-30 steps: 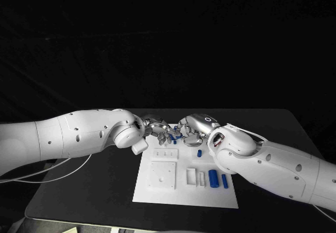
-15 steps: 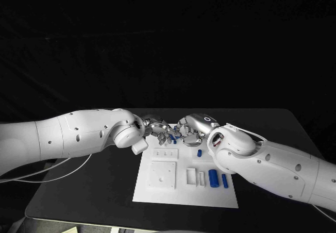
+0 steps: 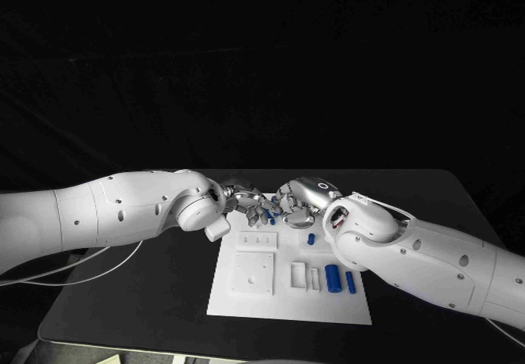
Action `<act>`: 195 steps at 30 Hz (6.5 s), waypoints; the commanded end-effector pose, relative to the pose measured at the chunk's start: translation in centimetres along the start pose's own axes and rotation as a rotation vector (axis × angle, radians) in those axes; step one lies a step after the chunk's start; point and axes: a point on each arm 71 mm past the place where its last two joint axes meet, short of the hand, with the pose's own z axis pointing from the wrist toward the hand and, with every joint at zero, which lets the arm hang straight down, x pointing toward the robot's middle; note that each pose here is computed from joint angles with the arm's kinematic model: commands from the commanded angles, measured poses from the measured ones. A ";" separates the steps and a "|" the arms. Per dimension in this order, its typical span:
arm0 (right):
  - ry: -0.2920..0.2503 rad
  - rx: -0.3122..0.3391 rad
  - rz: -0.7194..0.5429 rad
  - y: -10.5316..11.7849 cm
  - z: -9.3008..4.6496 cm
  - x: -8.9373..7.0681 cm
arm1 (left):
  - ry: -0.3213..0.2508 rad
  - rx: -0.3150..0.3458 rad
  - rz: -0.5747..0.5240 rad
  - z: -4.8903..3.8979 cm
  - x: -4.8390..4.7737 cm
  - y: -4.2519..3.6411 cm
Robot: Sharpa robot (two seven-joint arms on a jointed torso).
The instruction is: Assemble the parts on the task board
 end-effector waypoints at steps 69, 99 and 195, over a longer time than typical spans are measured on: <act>-0.275 0.311 0.269 -14.4 -4.4 -9.6 | -0.059 -0.332 0.443 3.20 -1.44 2.35; -0.380 0.170 0.707 -15.6 -3.0 -11.5 | -0.052 -0.373 0.451 5.22 0.09 5.25; -0.346 0.133 0.759 -14.3 -2.8 -11.3 | -0.020 -0.401 0.449 6.55 1.00 7.34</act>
